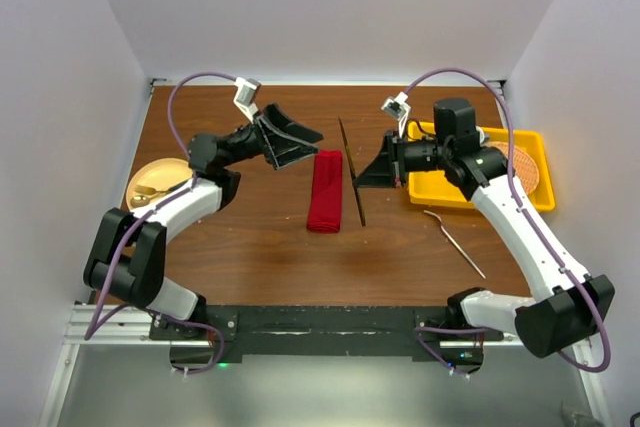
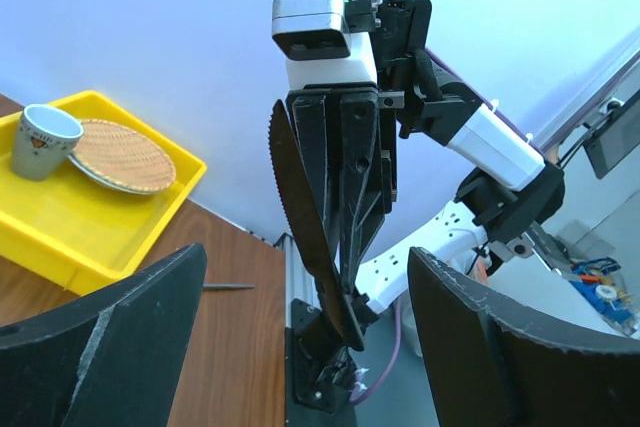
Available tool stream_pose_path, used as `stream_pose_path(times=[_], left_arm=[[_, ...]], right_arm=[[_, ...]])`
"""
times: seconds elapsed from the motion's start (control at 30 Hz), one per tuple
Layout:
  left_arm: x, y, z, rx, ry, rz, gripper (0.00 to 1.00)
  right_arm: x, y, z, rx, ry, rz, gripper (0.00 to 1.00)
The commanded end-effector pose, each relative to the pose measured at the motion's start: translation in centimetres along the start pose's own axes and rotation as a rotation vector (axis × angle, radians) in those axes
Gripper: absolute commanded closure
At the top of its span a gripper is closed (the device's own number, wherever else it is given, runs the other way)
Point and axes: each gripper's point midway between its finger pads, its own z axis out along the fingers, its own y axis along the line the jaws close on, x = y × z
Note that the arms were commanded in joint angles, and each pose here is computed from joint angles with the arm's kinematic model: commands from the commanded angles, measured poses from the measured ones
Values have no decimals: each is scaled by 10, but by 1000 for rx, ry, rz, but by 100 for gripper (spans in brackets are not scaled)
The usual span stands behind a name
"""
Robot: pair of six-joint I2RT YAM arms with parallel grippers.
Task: Fold the napkin into a case and place the utensils inside
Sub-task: Pass from the right arm to the left
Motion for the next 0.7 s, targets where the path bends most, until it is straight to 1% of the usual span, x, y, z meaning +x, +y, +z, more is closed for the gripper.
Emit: stream_pose_path(times=[0.0,0.1,0.4,0.67], left_arm=[[-15,-17,13,49,-36,21,15],[-11,-22,20,73,-22,32,17],[-14,-18,31,72,-29,2,19],[-13,-26,38,129,-23,13,25]], right_arm=[[-27,33,-7,-79,-50,-66,100],[-29,38,-4,-100,-40,-67,100],[-27,50,4,-146,-12,-95,100],[-28,52,6,-159,-11,-98,100]])
